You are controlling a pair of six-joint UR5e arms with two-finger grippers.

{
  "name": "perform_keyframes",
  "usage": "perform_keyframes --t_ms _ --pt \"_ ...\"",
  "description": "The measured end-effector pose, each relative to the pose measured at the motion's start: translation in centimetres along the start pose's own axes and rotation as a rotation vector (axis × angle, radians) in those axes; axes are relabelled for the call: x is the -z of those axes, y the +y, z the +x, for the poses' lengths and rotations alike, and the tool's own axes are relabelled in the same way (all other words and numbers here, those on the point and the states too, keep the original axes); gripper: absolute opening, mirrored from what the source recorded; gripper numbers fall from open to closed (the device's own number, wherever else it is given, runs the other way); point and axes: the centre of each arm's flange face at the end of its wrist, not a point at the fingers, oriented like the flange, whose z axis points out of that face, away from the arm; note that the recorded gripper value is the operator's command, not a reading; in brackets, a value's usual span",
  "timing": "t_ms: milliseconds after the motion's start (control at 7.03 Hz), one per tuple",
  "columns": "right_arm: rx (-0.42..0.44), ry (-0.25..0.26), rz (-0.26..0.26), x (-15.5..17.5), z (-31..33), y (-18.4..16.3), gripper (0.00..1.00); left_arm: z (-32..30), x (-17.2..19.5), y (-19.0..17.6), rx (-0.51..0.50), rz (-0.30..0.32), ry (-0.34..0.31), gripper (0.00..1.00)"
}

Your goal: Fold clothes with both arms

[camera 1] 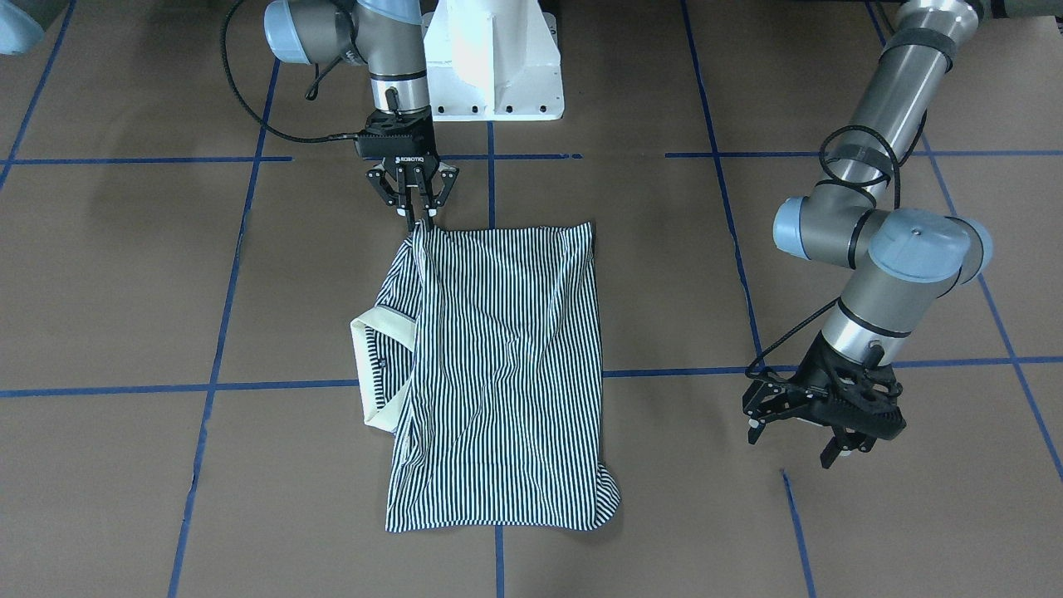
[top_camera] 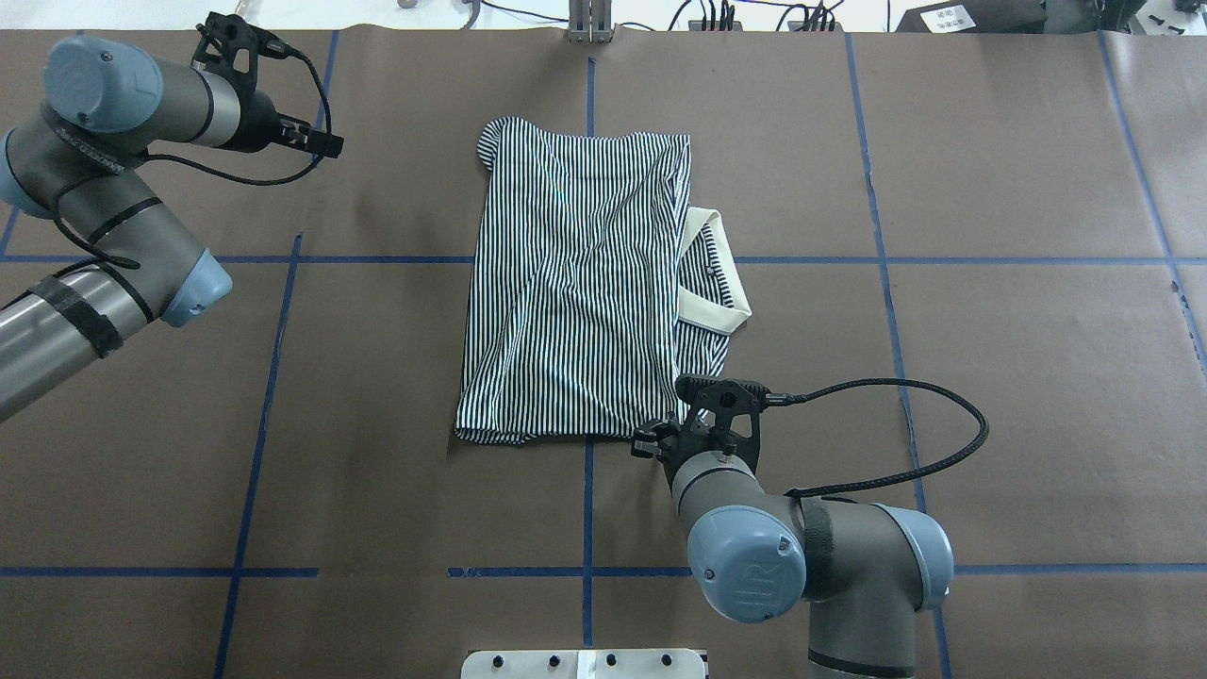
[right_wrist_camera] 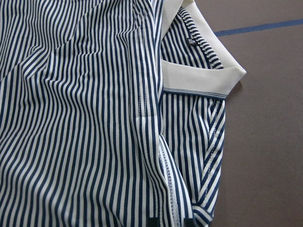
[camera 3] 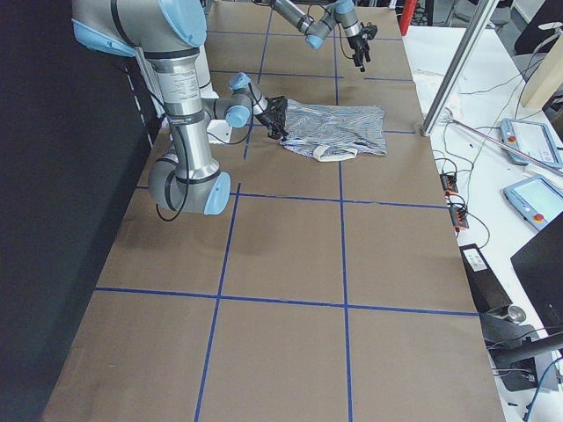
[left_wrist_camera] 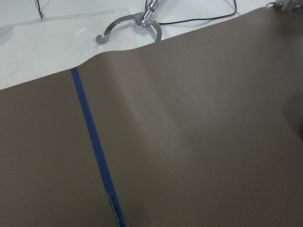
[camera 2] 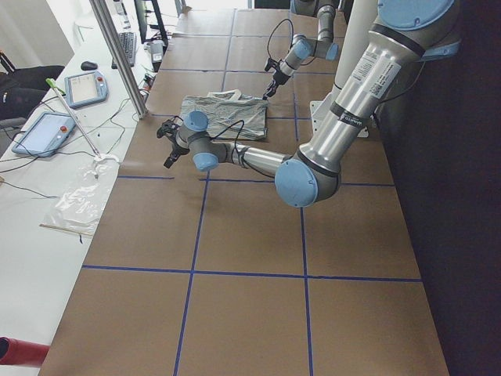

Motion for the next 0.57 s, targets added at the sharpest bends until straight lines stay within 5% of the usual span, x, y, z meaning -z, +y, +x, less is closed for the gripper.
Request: perform_keyframes --t_ms 142,284,569 --pt "-0.001 0.006 0.0 -0.48 -0.27 0.2 0.22 0.0 0.0 0.01 0.0 0.0 0.0 1.0" --pt "-0.001 0.01 0.001 -0.86 -0.59 0.35 0.0 -0.03 -0.01 0.04 0.0 0.0 0.0 1.0" --pt "-0.004 0.01 0.004 -0.98 -0.92 0.16 0.0 -0.06 -0.01 0.08 0.0 0.0 0.0 1.0"
